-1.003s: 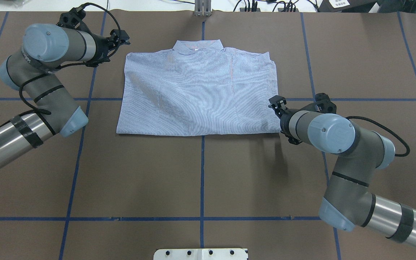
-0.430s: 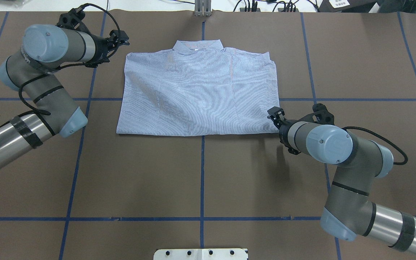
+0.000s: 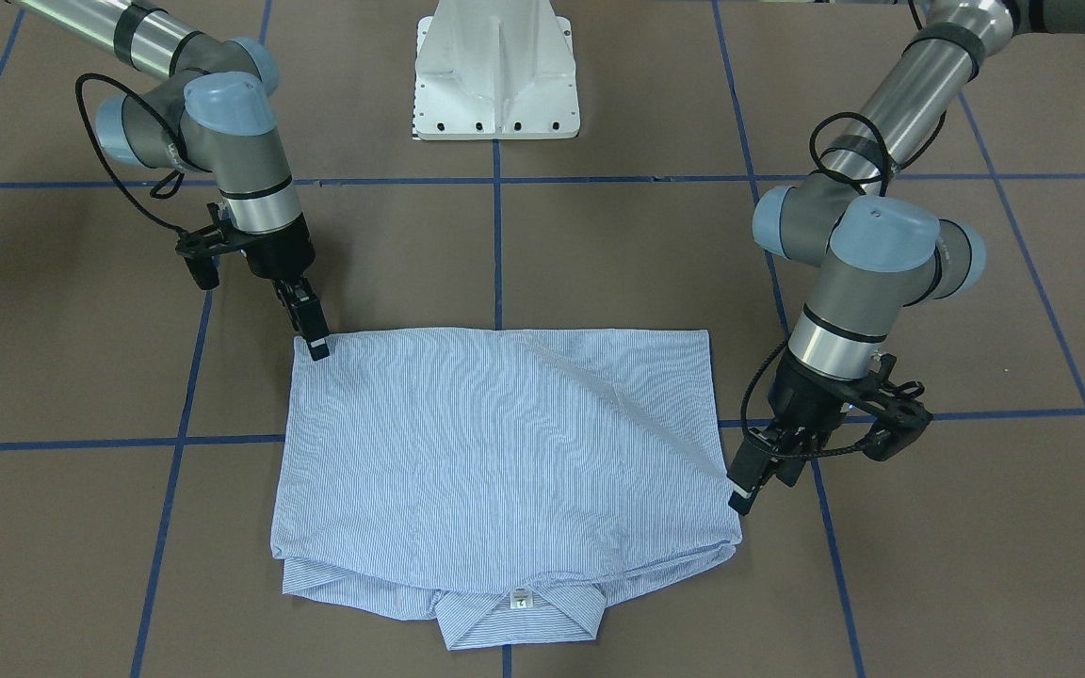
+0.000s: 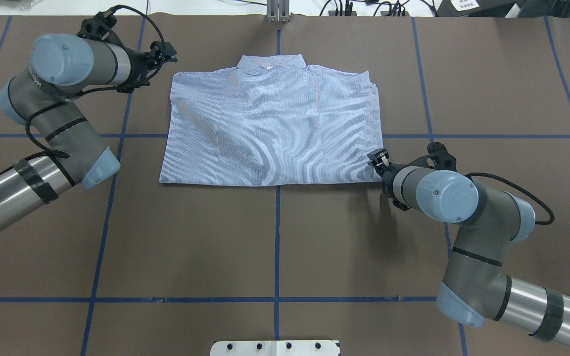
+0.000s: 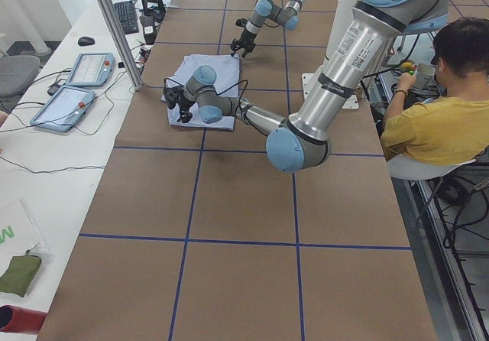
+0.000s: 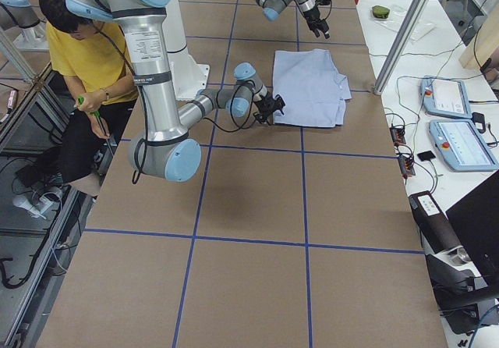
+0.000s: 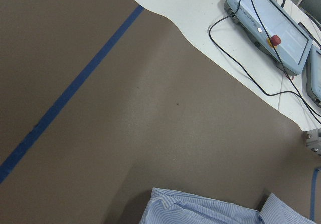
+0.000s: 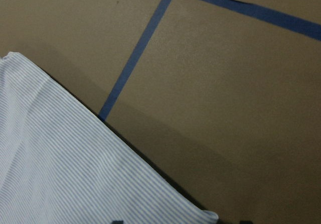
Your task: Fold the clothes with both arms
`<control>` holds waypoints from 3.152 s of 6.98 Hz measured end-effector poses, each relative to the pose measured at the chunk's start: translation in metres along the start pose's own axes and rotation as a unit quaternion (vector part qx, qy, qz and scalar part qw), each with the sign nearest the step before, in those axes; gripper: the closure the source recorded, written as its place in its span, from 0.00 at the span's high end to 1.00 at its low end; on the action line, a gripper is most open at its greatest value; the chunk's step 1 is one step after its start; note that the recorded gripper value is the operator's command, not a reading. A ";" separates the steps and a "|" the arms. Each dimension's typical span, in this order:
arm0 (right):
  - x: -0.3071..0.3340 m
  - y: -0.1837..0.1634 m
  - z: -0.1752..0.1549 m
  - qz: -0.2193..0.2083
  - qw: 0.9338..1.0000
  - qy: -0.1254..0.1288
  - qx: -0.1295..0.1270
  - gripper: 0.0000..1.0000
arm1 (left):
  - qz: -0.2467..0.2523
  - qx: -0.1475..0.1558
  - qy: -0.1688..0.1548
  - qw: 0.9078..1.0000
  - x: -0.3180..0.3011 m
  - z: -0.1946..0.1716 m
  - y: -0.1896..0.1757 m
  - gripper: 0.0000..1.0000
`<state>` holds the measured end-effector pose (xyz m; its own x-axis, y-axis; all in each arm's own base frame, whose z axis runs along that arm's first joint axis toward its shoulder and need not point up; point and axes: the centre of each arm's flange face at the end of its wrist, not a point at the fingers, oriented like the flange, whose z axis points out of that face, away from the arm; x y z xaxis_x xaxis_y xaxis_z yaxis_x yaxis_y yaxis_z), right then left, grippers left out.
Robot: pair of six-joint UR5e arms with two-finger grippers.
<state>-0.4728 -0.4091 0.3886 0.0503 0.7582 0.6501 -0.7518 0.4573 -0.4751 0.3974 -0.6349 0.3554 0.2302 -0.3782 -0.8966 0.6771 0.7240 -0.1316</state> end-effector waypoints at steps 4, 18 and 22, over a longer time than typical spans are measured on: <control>-0.005 -0.003 -0.004 0.026 1.000 -0.006 -0.002 0.00 | 0.002 0.000 0.000 1.000 0.000 0.000 0.000 0.99; 0.131 0.142 -0.221 -0.135 0.962 0.212 -0.107 1.00 | -0.046 -0.139 0.037 0.989 -0.033 -0.090 0.120 0.99; 0.013 0.105 -0.201 -0.073 0.988 0.119 -0.066 1.00 | -0.095 -0.174 -0.002 0.980 -0.078 -0.091 0.231 0.94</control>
<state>-0.4195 -0.2582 0.2278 0.3177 0.7602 0.5667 -0.6337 0.6148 -0.4695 0.4722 -0.3853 0.3559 0.1269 -0.5273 -0.8402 0.4281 0.7932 -0.4331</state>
